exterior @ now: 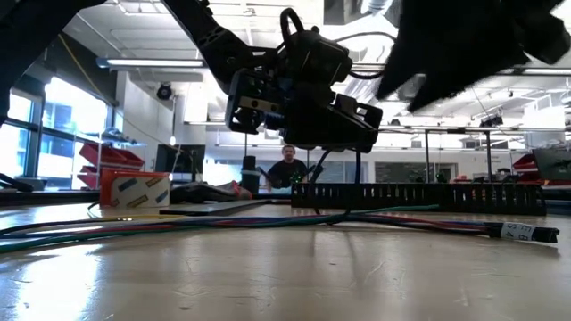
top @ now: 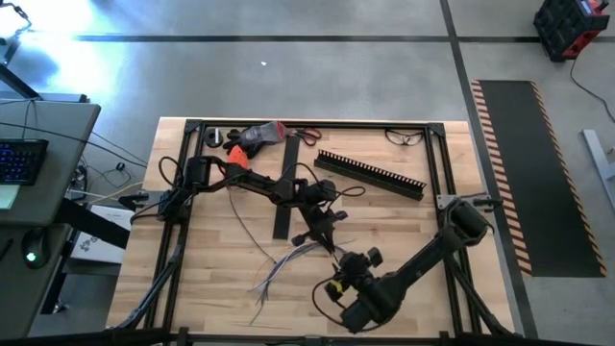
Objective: Ziptie cables
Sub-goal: Wrap the black zip tie on the cables
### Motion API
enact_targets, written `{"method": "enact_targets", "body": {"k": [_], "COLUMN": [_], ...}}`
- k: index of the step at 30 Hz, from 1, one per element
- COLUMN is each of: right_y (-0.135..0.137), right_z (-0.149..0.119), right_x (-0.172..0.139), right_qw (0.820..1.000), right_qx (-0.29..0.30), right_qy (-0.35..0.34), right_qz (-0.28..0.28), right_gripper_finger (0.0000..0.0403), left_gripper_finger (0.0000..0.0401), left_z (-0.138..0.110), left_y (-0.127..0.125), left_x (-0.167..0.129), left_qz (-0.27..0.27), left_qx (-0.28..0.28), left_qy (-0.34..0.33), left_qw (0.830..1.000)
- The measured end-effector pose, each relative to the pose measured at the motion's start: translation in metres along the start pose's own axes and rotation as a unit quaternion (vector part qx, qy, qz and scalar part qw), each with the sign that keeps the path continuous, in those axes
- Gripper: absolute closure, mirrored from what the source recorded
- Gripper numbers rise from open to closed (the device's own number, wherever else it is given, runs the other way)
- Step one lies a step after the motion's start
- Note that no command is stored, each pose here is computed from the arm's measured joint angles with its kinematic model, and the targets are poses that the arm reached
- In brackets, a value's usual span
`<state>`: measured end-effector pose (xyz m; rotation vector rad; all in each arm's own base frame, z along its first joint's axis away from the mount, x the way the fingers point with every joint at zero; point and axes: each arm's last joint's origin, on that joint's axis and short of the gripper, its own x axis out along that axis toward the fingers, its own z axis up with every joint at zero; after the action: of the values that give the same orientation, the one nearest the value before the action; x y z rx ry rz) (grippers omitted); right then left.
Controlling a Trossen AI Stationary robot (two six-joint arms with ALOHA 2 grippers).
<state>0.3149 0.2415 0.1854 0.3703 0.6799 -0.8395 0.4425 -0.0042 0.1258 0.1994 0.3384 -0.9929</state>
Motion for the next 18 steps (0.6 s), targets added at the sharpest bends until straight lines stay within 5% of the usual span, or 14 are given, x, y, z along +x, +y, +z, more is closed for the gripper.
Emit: {"method": "enact_targets", "body": {"k": [8,18], "right_y": [-0.007,-0.011], "right_z": [-0.005,-0.004], "right_x": [0.025,0.032], "right_qw": [0.999,0.999], "right_qx": [-0.029,-0.043], "right_qy": [0.037,0.014], "right_qz": [-0.016,-0.024], "right_gripper_finger": [0.0205,0.03], "left_gripper_finger": [0.0391,0.0391], "left_z": [0.001,0.001], "left_y": [0.0,0.0], "left_x": [0.0,0.001], "left_qz": [0.0,0.0], "left_qx": [0.003,0.003], "left_qy": [-0.002,-0.001], "left_qw": [1.0,1.0]}}
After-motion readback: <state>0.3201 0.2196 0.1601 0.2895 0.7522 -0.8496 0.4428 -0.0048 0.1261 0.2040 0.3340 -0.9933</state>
